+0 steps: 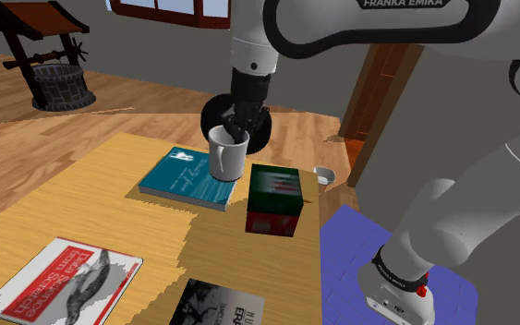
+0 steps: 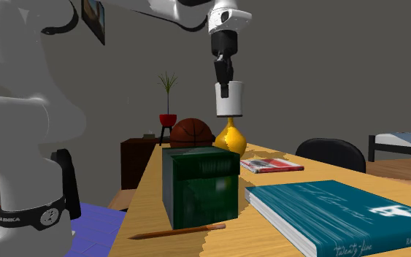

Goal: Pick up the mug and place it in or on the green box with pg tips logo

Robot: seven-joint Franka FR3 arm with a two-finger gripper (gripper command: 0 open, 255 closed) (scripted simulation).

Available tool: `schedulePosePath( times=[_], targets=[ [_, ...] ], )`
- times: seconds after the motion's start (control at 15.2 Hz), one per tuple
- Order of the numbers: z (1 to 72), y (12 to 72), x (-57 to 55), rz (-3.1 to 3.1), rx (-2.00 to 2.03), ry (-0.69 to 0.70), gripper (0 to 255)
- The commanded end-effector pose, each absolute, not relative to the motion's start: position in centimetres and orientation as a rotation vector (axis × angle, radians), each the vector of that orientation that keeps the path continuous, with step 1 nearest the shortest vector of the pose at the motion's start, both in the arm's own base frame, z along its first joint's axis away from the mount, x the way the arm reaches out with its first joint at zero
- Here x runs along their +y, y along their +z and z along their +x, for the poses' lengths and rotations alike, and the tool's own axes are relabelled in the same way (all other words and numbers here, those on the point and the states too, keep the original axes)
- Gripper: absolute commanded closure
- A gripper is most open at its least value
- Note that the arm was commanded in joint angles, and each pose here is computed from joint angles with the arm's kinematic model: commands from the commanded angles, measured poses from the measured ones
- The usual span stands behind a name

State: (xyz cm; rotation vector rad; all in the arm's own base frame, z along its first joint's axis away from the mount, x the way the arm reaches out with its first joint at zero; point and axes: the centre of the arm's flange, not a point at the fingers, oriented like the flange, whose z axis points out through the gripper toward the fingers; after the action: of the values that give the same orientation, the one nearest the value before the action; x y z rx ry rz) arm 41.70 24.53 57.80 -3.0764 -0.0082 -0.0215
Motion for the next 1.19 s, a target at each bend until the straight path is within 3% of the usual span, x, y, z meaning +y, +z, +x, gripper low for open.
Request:
schedulePosePath(
  times=[0.0,0.59,1.12],
  targets=[
    [40.5,58.0,21.8,-3.075,-0.010,-0.021,255],
    [36.4,59.2,10.9,-3.075,-0.010,-0.021,255],
    [36.4,55.0,10.9,-3.075,-0.010,-0.021,255]
  ],
)
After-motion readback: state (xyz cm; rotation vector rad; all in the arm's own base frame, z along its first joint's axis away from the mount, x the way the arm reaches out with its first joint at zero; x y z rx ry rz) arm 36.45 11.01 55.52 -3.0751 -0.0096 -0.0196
